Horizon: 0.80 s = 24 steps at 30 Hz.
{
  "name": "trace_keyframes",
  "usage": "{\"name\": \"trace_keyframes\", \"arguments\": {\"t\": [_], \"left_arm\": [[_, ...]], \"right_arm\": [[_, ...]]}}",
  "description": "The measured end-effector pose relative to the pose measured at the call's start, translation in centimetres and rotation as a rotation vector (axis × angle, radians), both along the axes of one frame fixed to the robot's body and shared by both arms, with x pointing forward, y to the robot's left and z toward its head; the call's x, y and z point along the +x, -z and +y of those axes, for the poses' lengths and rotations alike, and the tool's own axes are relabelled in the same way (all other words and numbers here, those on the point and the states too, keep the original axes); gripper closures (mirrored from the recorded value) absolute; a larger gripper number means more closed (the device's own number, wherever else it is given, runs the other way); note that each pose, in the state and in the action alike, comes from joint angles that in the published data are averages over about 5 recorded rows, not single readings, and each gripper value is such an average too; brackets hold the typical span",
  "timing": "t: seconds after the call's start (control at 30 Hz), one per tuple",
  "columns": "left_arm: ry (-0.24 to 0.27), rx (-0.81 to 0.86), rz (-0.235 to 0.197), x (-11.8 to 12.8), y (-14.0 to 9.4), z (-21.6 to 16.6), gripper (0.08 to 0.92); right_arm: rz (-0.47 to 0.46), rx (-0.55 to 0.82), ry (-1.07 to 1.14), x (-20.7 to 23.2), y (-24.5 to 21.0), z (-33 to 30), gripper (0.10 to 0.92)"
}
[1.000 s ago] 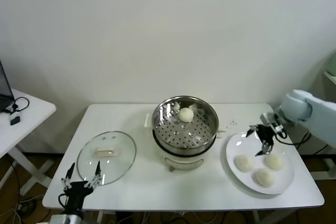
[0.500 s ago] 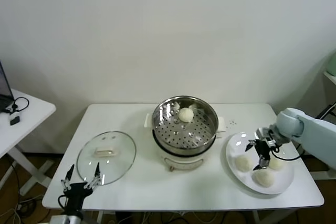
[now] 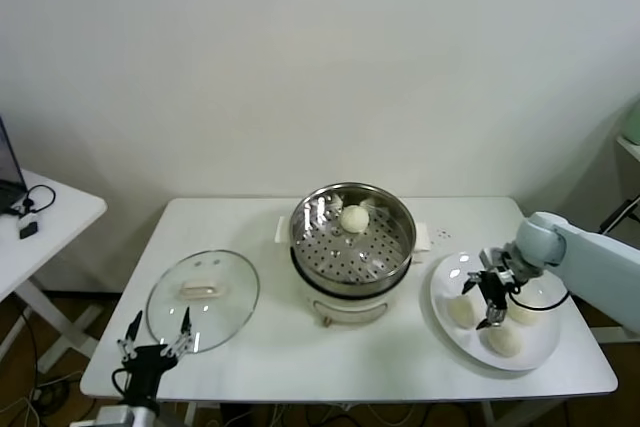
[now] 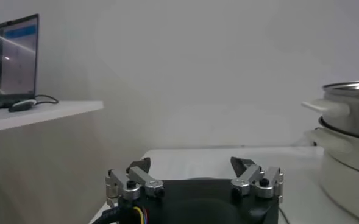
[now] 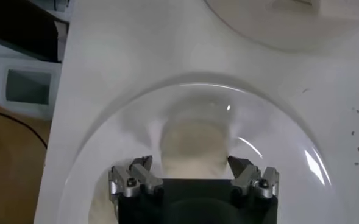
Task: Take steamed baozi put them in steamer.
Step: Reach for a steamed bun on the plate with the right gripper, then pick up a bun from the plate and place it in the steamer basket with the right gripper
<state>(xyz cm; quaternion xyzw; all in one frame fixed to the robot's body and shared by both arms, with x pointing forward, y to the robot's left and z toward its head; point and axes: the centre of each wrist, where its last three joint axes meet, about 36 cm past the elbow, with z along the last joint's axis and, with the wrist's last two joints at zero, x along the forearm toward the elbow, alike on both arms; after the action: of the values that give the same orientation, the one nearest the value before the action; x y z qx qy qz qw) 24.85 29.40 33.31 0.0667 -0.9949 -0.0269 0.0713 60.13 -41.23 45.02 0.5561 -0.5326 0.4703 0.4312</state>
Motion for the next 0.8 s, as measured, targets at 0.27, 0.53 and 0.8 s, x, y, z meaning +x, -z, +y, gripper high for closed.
{"name": "trace_keyframes", "arguments": {"t": [0.27,0.53,0.8], "left_arm": [[0.000,-0.001,0.002,-0.1,0.1,0.0,0.177],[-0.004,0.000,0.003,-0.2,0.1,0.1,0.177],[-0.008,-0.005,-0.001,-0.3,0.0,0.1,0.177]], "right_arm": [[0.004,0.001,-0.001,0.1,0.5,0.3,0.350],[-0.004,0.011,0.006,0.2,0.1,0.3,0.393],[-0.032,0.031,0.034,0.6,-3.0,-0.6,0.402]]}}
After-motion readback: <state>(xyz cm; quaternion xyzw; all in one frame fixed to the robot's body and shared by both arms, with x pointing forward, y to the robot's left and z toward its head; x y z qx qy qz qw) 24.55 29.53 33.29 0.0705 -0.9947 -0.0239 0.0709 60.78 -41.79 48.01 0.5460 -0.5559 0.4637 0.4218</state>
